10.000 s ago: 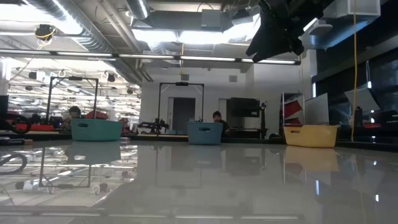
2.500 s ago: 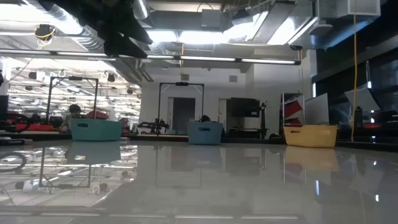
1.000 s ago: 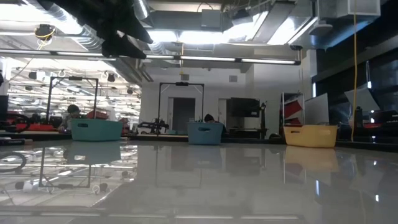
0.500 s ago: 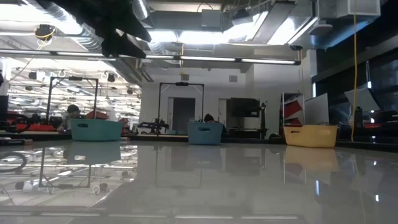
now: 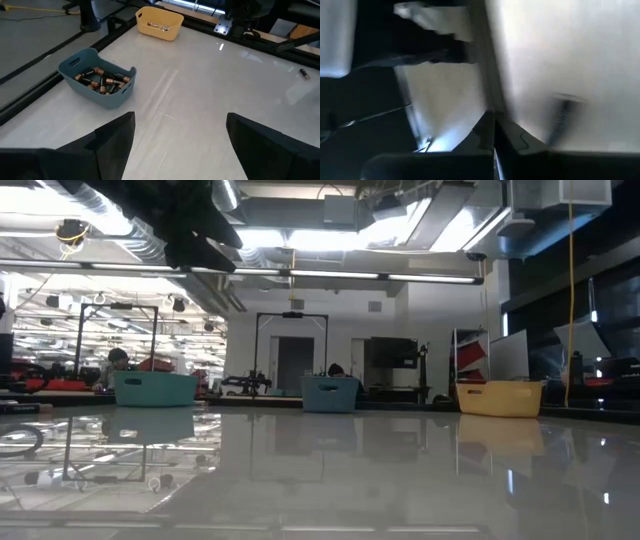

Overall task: Sort batteries
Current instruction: Put the brown battery into the green bin

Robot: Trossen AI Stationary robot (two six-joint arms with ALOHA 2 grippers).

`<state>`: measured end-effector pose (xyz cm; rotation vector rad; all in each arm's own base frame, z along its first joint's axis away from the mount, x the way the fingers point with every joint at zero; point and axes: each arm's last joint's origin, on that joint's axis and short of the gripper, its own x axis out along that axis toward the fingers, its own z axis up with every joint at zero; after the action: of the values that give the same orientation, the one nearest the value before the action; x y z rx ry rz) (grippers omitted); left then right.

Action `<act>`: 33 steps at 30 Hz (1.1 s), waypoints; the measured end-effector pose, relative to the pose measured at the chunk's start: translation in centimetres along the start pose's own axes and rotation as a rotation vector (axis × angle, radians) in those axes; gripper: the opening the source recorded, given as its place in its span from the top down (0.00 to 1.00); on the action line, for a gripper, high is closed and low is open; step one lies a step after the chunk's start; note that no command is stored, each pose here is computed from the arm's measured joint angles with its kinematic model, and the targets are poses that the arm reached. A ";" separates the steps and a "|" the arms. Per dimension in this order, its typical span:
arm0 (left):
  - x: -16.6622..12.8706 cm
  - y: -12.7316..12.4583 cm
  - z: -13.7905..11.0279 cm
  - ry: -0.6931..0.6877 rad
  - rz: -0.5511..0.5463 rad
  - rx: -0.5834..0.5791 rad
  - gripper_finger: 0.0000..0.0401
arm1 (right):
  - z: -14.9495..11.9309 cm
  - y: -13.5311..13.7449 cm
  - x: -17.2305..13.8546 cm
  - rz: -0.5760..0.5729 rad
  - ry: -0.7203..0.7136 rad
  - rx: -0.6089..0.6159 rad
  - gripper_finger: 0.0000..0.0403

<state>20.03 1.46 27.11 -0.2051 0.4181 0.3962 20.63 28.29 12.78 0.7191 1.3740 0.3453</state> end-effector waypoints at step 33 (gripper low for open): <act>0.0 0.1 0.1 -0.009 0.018 -0.005 0.25 | -1.6 1.3 -7.7 -0.095 -0.104 0.174 1.00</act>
<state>20.02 1.62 27.17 -0.2044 0.4099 0.4157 17.82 24.94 19.45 0.8005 1.3449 0.1123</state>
